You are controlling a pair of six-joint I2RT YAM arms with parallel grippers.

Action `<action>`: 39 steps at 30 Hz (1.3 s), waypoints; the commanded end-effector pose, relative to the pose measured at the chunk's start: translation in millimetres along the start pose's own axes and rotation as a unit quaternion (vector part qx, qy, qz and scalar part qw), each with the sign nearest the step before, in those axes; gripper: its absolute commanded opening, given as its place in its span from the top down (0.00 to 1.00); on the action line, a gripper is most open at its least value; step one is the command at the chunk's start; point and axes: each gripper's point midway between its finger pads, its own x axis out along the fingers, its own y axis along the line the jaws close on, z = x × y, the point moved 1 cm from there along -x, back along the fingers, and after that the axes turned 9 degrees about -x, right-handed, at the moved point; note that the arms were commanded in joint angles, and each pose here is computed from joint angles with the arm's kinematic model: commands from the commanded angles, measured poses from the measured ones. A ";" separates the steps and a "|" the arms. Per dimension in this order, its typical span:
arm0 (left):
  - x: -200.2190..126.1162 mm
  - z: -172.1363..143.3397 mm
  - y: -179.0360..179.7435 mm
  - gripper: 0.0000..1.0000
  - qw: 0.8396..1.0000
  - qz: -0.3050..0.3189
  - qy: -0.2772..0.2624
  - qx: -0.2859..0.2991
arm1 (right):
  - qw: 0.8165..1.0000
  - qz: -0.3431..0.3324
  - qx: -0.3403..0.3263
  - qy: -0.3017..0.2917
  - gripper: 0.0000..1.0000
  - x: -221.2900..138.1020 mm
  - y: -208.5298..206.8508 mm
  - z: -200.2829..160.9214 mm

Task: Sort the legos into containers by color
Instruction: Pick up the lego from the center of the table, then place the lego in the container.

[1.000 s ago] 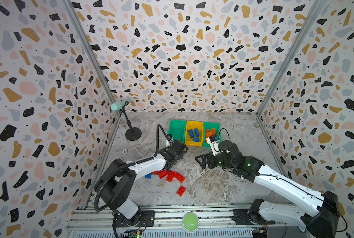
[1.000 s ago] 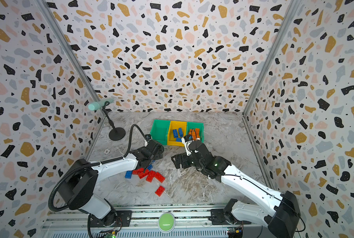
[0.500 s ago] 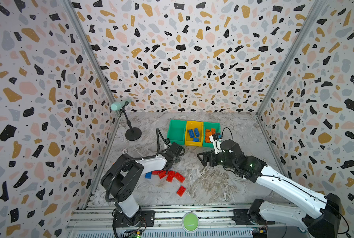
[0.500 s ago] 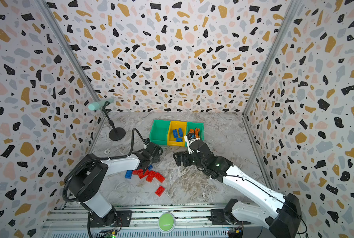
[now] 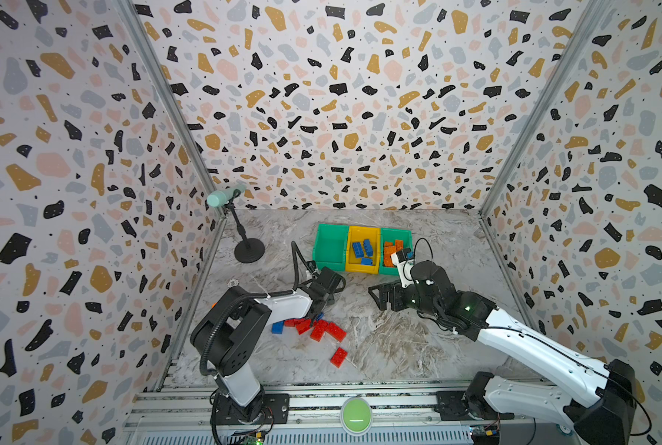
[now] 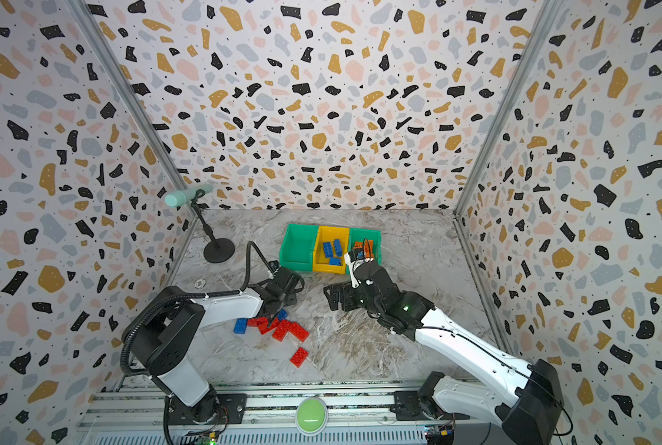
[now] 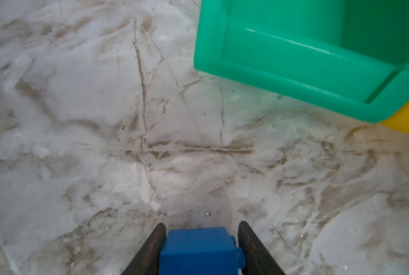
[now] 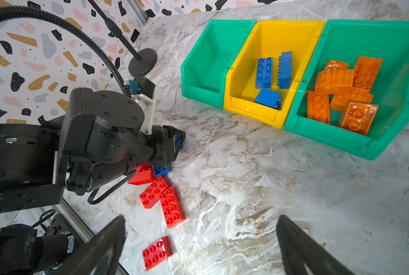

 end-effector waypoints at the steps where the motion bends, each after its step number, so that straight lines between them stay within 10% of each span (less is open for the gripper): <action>1: -0.6 5.9 -3.6 0.57 1.000 0.011 -0.003 0.007 | 1.000 -0.006 -0.005 -0.028 0.01 -9.1 0.4 15.9; 19: -49.9 97.6 -122.0 0.57 0.994 -0.051 -0.081 0.058 | 0.996 -0.040 0.002 -0.081 0.01 -40.1 -15.9 24.0; 30: -16.2 133.9 -217.2 0.55 0.989 -0.086 -0.087 0.078 | 0.996 -0.049 0.004 -0.074 0.01 -51.4 -22.5 21.0; 39: -7.6 144.8 -241.5 0.11 0.988 -0.096 -0.089 0.082 | 0.995 -0.056 0.009 -0.084 0.01 -59.4 -26.5 27.3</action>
